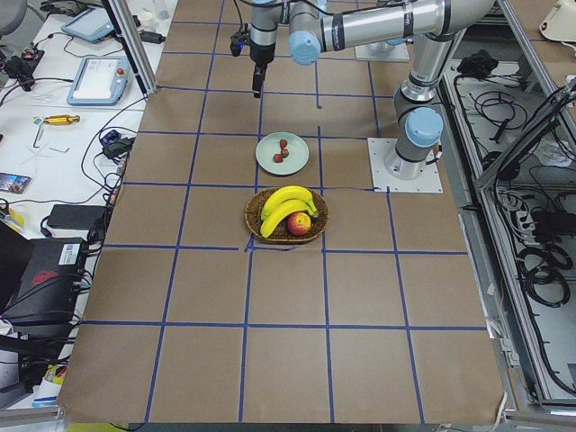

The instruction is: Collect all strawberries into plate

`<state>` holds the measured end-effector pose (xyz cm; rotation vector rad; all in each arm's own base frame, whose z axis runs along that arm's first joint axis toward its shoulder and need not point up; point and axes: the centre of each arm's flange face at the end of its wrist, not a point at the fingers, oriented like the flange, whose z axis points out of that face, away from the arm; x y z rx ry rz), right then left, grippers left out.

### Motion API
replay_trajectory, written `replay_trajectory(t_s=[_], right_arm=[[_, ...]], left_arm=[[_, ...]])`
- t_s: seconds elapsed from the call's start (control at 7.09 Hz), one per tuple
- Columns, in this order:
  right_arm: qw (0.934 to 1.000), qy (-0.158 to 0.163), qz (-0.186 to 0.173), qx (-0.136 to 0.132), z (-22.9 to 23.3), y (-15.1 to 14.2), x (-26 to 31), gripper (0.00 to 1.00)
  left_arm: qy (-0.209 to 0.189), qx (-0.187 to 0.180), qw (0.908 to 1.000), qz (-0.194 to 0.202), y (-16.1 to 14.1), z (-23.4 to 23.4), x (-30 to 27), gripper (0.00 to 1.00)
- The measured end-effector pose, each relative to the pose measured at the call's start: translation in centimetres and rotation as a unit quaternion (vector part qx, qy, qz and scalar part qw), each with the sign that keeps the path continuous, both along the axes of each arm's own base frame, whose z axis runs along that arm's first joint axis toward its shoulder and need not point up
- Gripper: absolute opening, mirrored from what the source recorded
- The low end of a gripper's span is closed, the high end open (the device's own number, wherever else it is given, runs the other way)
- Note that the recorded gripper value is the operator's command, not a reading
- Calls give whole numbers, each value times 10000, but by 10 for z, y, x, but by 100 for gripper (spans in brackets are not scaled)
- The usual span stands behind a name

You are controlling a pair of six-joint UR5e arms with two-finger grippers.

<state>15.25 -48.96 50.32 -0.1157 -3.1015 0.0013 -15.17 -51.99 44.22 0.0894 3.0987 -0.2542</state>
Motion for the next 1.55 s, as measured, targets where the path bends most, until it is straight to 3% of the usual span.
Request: replay_trajectory(t_s=[0.42,1.55], right_arm=[[9999,-132,-6,2,0,0,3,100],[9987,-121,-171,-472,11,-12,0,100]], left_arm=[[439,-99,9988,198,18,51,-24,100],[332,513,9979,227,40,57,-18,100]])
